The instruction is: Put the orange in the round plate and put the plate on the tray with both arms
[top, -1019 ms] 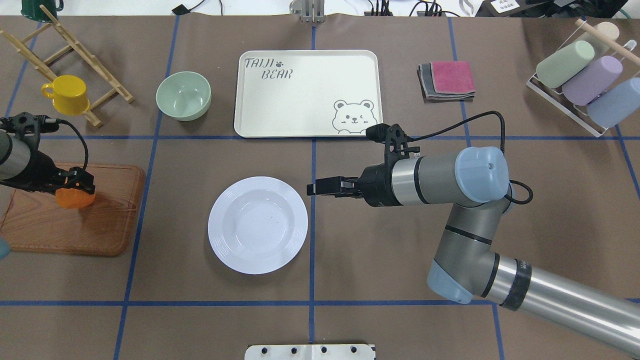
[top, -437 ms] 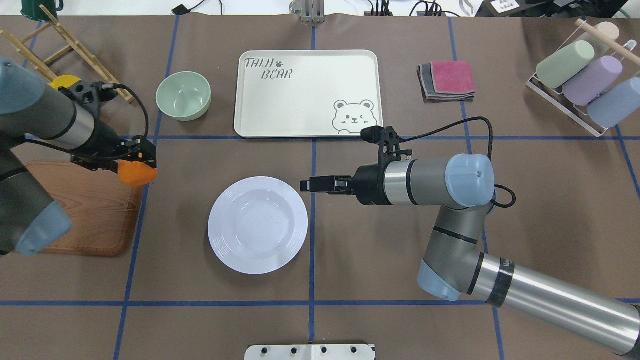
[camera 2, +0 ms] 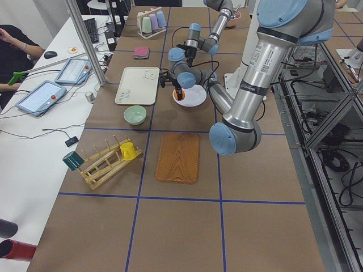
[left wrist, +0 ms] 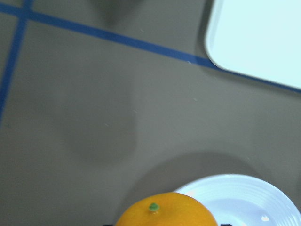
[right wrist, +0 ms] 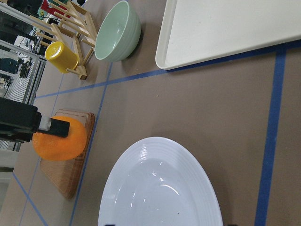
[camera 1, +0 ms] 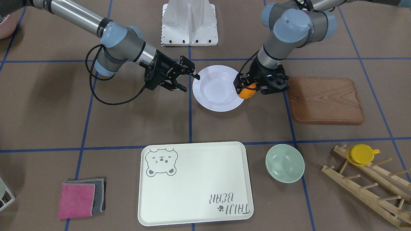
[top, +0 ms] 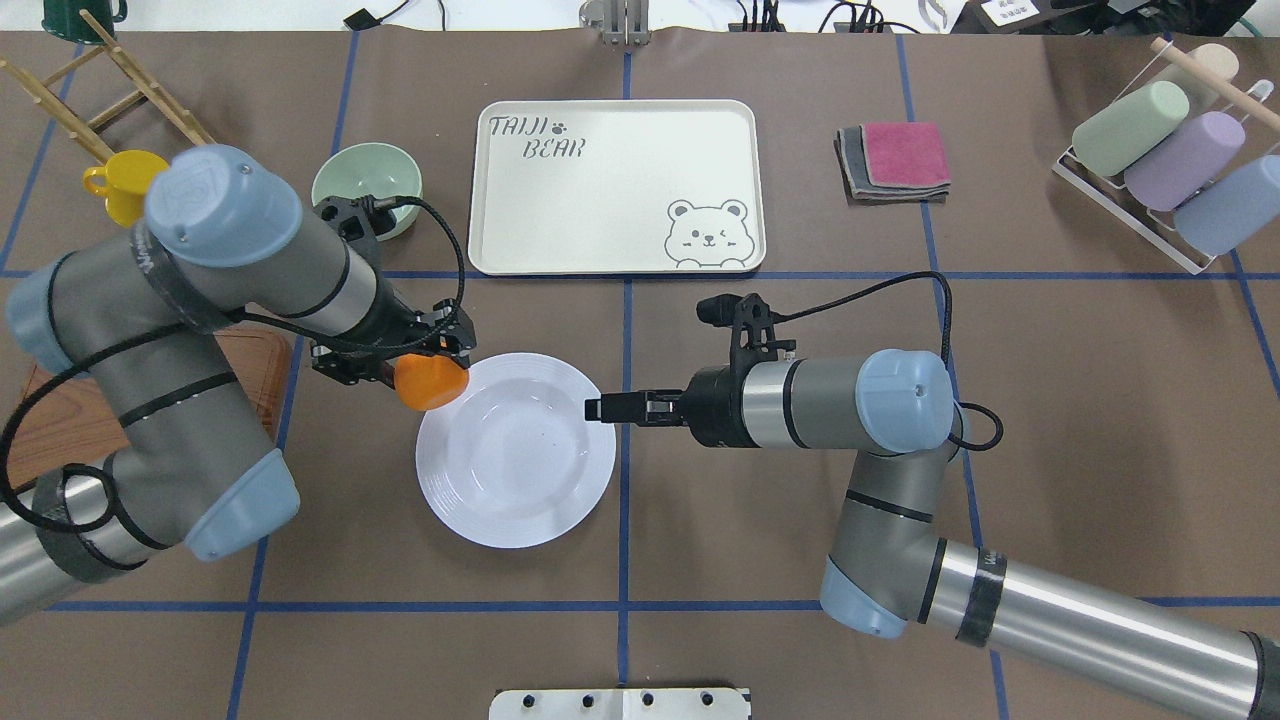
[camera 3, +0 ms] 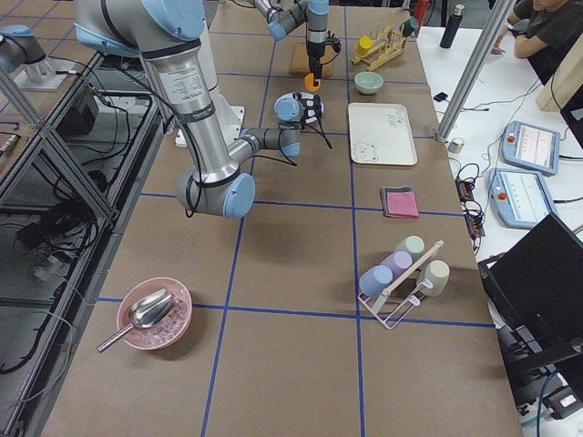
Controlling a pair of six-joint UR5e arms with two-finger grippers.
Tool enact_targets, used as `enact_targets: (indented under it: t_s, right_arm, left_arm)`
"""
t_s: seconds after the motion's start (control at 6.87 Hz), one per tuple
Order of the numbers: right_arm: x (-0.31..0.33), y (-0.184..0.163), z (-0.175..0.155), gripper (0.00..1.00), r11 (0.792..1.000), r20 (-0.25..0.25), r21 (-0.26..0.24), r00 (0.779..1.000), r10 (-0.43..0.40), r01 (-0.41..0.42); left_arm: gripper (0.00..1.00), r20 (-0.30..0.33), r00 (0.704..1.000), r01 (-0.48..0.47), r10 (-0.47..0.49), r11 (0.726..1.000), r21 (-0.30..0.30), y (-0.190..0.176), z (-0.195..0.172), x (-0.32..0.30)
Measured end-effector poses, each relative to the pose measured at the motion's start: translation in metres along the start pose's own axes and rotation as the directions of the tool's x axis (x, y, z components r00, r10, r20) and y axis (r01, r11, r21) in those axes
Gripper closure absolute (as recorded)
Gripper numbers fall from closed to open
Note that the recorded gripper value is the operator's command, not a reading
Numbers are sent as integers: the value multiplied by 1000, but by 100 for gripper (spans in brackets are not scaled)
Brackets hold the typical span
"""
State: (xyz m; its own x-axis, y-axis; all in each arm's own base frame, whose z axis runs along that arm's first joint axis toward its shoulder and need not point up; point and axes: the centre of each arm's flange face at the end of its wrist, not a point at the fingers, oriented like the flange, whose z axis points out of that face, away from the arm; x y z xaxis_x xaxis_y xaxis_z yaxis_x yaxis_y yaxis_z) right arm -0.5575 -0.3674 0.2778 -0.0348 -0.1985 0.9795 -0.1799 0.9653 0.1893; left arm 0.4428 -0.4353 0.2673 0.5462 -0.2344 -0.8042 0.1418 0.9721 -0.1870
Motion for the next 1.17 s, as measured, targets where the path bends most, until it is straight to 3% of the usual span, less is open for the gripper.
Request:
enact_targets:
  t_s: [0.44,0.87,1.17]
  right_arm:
    - [14,31,21,24,999,-36,-52,999,9,-11]
    - [7,35,32,46,998,-30,-62,1000,10,-12]
    - [5,35,34,47,998,-27,-61,1000,12,-13]
  left_arm:
    - [28,2,1000,3,-3,1000,-27,28,15,15]
    - [28,12,1000,-6,7,999,-51,42,27,17]
    - [28,18,1000,-7,8,998,-56,44,31,16]
